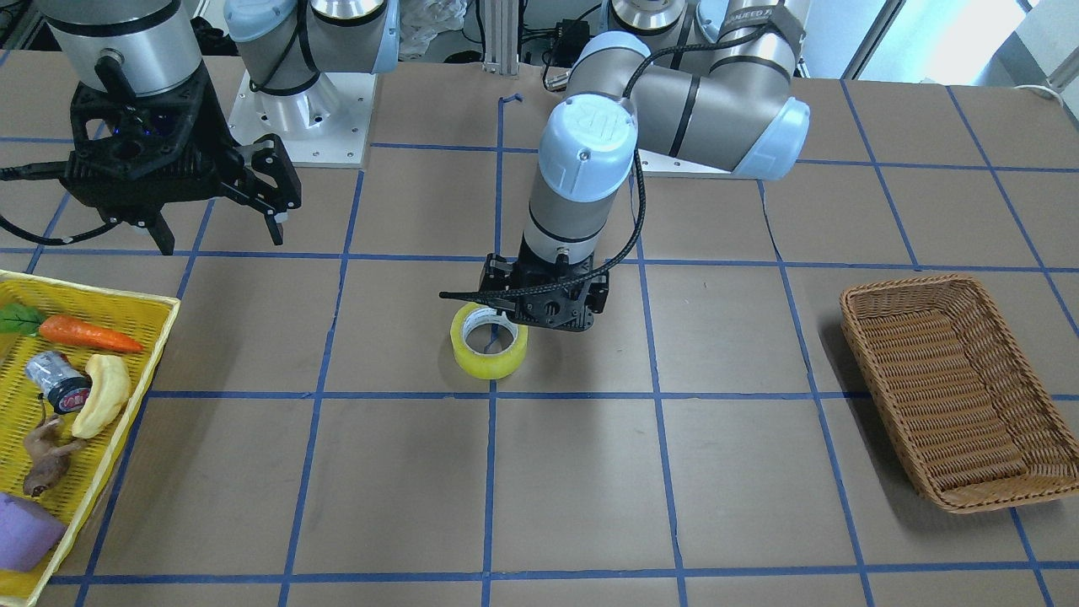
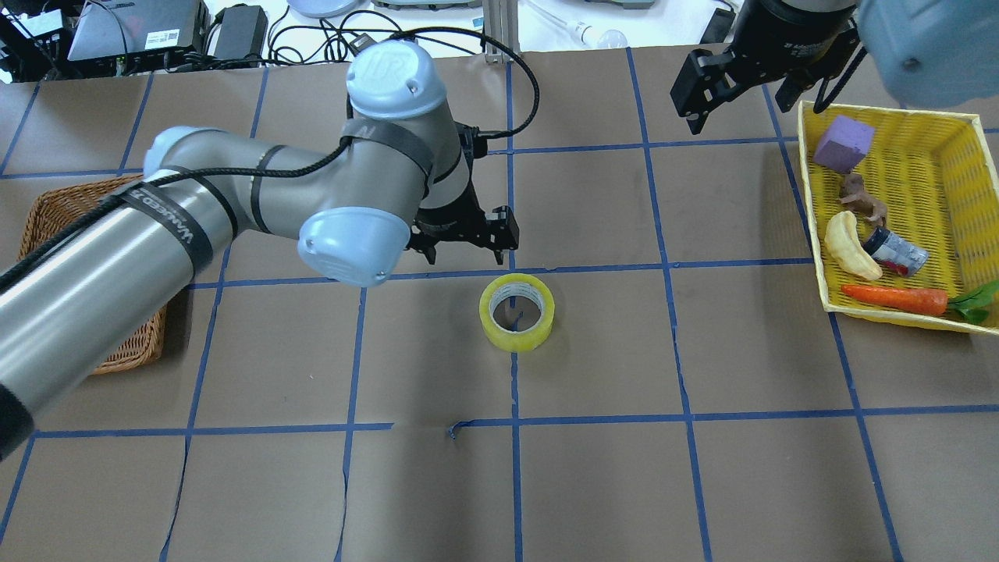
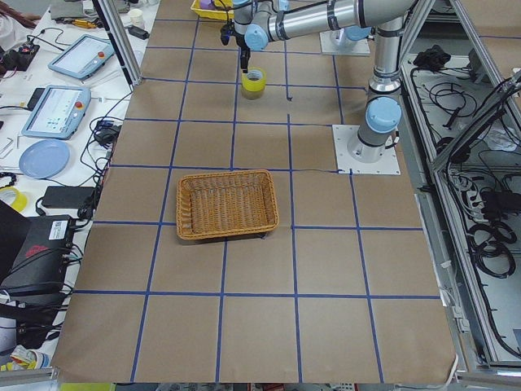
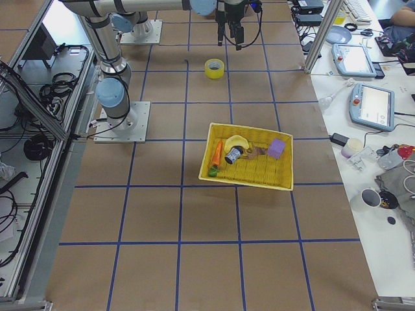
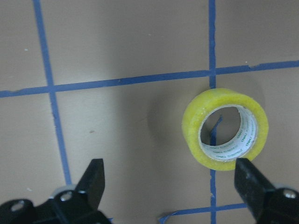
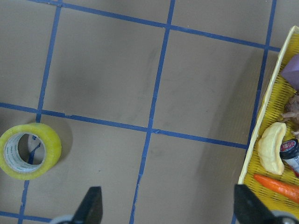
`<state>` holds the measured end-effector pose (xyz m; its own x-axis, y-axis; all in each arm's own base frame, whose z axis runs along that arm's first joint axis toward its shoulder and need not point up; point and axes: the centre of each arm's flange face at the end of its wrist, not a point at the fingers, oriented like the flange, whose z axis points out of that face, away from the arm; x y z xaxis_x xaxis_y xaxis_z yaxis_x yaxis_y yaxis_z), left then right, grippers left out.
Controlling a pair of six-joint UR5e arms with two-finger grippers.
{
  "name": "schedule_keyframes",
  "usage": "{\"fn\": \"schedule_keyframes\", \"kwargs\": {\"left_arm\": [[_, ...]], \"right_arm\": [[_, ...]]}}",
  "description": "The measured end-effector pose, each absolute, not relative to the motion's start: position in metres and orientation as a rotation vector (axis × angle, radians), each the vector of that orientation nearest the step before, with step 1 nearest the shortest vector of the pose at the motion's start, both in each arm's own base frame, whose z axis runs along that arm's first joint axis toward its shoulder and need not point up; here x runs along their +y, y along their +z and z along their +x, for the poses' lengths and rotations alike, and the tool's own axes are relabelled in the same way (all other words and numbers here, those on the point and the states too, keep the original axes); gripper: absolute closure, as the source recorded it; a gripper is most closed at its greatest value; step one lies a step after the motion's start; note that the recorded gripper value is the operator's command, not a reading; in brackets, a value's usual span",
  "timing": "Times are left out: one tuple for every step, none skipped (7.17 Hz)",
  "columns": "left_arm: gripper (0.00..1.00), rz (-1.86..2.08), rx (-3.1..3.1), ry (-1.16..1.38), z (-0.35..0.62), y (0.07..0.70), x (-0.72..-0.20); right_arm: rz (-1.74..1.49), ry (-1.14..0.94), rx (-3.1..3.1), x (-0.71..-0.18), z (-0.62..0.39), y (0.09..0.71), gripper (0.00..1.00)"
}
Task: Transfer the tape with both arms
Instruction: 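Move the left gripper to the tape roll while the right arm withdraws, then grasp the tape roll rim with the left gripper and lift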
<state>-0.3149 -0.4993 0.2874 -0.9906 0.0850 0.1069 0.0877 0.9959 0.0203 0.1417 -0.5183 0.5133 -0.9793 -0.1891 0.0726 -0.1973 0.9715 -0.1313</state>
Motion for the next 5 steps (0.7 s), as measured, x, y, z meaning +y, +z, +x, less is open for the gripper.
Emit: {"fn": "schedule_keyframes", "kwargs": {"left_arm": [[0.0,-0.143,-3.021,-0.072,-0.323,0.256,-0.489],[0.04,-0.159,-3.02,-0.107,-0.326,0.236,-0.481],[0.23,-0.169,-3.022,-0.13,-0.328,0.225,-0.477],[0.54,-0.168,-3.027,-0.138,-0.329,0.217,-0.476],[0.77,-0.159,-3.034,-0.139,-0.33,0.21,-0.477]], "right_arm": [[0.297,0.23,-3.06,-0.512,0.141,0.51,0.0],[0.295,0.25,-3.057,-0.507,0.141,0.509,0.0],[0.296,0.264,-3.055,-0.505,0.141,0.51,0.0],[0.295,0.279,-3.053,-0.506,0.142,0.511,0.0],[0.286,0.293,-3.052,-0.506,0.141,0.513,0.0]]}}
